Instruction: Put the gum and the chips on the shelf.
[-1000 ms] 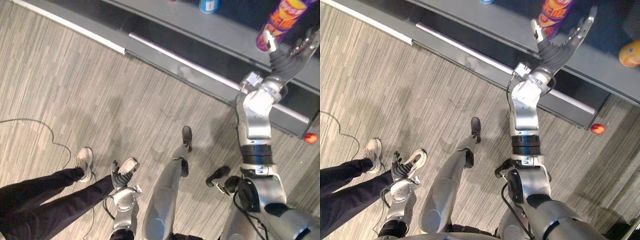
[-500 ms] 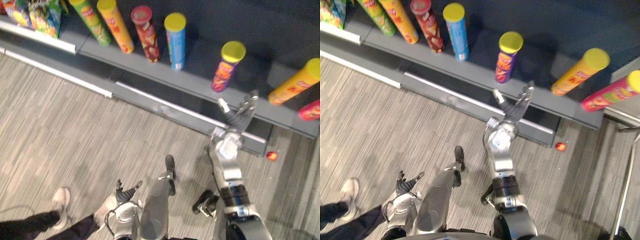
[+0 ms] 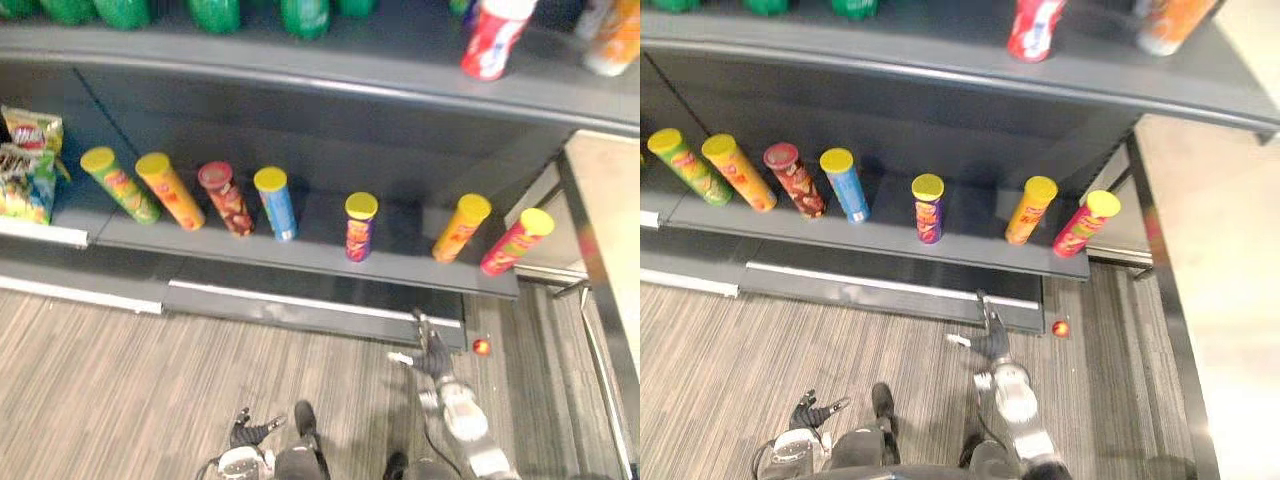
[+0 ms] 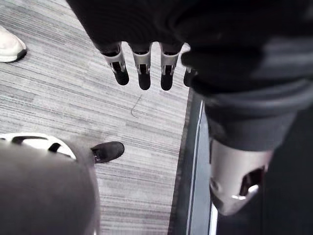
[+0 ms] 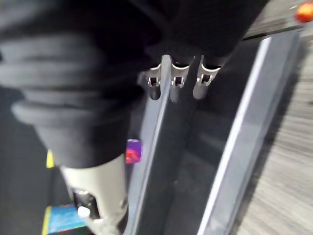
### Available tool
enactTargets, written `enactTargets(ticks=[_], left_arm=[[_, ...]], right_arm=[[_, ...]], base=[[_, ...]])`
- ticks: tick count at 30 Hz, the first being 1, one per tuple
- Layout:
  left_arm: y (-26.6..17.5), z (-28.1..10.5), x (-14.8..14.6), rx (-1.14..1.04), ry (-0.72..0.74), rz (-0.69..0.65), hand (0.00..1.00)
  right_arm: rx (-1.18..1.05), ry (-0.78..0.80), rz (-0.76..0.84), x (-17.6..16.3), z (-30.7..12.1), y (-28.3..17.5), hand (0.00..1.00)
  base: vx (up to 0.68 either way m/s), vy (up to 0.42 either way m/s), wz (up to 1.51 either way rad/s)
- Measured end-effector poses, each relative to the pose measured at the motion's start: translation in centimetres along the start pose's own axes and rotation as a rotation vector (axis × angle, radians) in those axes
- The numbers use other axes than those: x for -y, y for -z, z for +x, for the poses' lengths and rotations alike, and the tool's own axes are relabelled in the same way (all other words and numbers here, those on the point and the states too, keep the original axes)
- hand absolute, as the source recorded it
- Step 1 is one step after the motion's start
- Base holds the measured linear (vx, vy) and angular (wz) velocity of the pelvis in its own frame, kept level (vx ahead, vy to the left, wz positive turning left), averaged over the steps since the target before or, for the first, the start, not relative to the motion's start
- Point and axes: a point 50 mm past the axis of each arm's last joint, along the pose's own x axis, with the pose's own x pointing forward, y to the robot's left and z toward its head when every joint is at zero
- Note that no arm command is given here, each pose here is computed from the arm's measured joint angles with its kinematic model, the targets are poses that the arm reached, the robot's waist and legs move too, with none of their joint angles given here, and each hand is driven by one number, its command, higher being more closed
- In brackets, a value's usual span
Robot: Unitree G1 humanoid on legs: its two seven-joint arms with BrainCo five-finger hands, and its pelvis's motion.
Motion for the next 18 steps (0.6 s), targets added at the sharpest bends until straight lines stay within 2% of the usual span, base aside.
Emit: enactTargets(ticks=[6,10,13,18], left_arm=[[1.6,-0.4,-0.9,-0.046,-0.019,-0.038,0.00],[3.6,-0.9,-1.5,-0.126,-0.052,-0.109,0.00],[4.4,-1.1,-1.8,-0.163,-0.065,-0.127,0.00],[5.3,-1.3,-2.1,-0.216,-0.061,-0.165,0.00]], right_arm=[[-0.360,0.123,0.009,2.8,-3.7,7.8,0.00],[-0.603,0.333,0.135,5.1,-6.4,11.9,0.00],[-0.792,0.420,0.235,5.1,-9.5,14.6,0.00],[-0.886,0.503,0.314,5.1,-11.3,15.7,0.00]], base=[[-0.03,0.028,-0.09],[0.01,0.032,-0.11],[0.05,0.028,0.03],[0.04,0.018,0.00]])
